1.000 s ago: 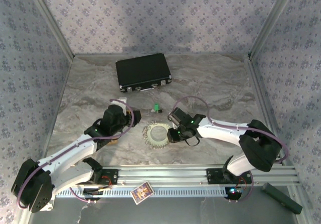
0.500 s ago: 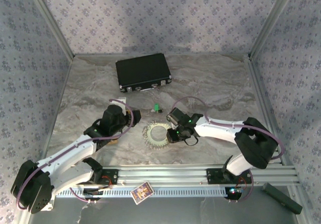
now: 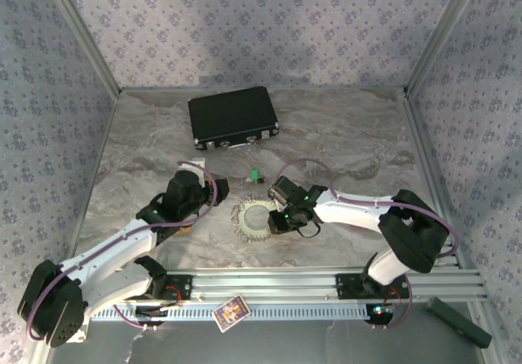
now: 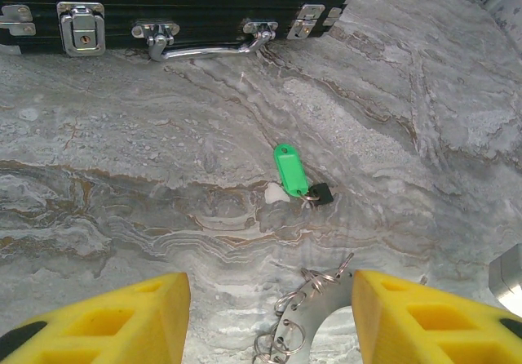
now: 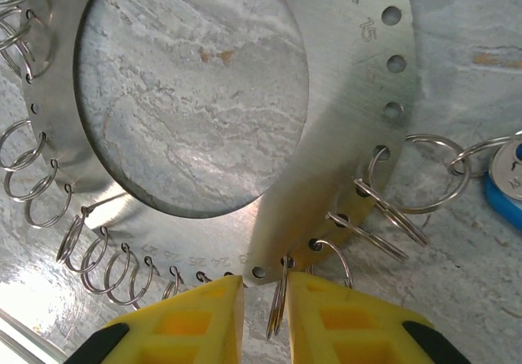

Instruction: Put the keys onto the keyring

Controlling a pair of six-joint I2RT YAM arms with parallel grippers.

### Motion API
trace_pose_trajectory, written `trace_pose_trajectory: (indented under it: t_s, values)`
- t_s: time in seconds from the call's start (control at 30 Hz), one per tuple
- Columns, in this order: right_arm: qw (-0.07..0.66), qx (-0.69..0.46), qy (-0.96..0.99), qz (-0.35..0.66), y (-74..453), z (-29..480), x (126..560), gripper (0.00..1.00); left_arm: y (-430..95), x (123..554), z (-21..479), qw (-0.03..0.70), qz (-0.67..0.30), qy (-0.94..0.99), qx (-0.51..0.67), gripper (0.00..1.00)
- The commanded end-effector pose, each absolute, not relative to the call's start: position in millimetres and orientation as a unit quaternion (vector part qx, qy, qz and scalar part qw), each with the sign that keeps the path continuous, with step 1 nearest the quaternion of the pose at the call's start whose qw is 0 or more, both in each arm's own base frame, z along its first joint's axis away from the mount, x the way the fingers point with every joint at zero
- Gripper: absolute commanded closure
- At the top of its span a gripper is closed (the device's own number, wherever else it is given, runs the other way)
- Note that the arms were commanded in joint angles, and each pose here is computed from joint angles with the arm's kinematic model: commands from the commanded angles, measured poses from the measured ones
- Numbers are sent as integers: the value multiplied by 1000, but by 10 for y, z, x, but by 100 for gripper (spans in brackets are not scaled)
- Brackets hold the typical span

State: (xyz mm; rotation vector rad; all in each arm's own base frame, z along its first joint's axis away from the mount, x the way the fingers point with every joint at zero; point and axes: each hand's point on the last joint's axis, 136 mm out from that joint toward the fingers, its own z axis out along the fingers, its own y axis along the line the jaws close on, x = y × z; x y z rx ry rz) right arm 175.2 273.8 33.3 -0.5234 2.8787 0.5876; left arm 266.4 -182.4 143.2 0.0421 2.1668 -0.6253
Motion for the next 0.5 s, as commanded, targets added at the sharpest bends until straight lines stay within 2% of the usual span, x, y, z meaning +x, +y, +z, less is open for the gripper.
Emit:
trace_pose_trajectory:
  t_s: [0.0,0.33,0.47]
  values:
    - [77,-152,968,186,2713,342,1786,79,-1822,2665,1479,439,-246,864,24,46]
    - [70,-135,975,160,2644,258,1801,87,-1814,2659,1479,440,-245,864,25,46]
    - [74,-140,976,148,2611,268,1811,94,-1805,2657,1489,441,-244,863,24,46]
